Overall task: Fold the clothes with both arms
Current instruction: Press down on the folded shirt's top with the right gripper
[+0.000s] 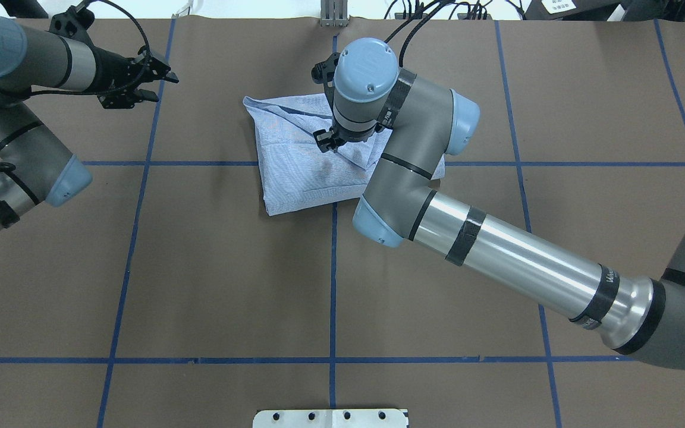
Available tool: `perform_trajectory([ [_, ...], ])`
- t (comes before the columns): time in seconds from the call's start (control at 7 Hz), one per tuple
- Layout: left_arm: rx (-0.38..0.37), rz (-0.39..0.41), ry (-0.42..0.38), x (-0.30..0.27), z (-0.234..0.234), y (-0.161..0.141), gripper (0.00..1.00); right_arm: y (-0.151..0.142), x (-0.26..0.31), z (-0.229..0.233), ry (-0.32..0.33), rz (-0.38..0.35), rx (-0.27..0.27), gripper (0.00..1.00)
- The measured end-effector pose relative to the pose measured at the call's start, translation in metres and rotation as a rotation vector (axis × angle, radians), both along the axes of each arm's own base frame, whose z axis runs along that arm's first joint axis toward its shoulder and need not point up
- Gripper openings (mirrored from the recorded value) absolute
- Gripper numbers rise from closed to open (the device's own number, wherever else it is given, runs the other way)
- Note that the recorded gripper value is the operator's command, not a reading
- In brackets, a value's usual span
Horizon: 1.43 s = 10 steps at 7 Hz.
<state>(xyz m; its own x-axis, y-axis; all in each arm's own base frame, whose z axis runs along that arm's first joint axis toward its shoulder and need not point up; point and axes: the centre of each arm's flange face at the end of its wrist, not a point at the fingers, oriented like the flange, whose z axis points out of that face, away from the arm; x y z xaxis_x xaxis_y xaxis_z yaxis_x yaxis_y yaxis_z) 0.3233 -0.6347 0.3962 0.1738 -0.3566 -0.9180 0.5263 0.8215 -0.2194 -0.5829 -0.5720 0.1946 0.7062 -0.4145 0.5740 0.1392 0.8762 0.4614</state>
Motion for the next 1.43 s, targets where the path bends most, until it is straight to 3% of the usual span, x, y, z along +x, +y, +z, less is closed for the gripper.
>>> perform_trajectory([
  [0.29, -0.031, 0.008, 0.010, -0.015, 0.013, 0.007, 0.65, 0.016, -0.009, 0.000, 0.136, -0.115, 0.143, 0.50],
  [0.57, -0.070, 0.002, 0.019, -0.030, 0.025, 0.010, 0.65, 0.039, -0.033, -0.001, 0.216, -0.167, 0.227, 0.43],
  [0.71, -0.081, -0.001, 0.018, -0.034, 0.031, 0.011, 0.65, 0.044, -0.040, 0.000, 0.241, -0.179, 0.254, 0.36],
  [1.14, -0.087, -0.001, 0.018, -0.037, 0.034, 0.012, 0.65, 0.041, -0.042, 0.002, 0.281, -0.171, 0.292, 0.35],
  [1.29, -0.086, -0.001, 0.020, -0.037, 0.033, 0.012, 0.65, 0.039, -0.041, 0.001, 0.292, -0.161, 0.303, 0.11],
  [1.43, -0.085, -0.001, 0.020, -0.037, 0.033, 0.013, 0.65, 0.037, -0.041, 0.002, 0.301, -0.153, 0.310, 0.00],
])
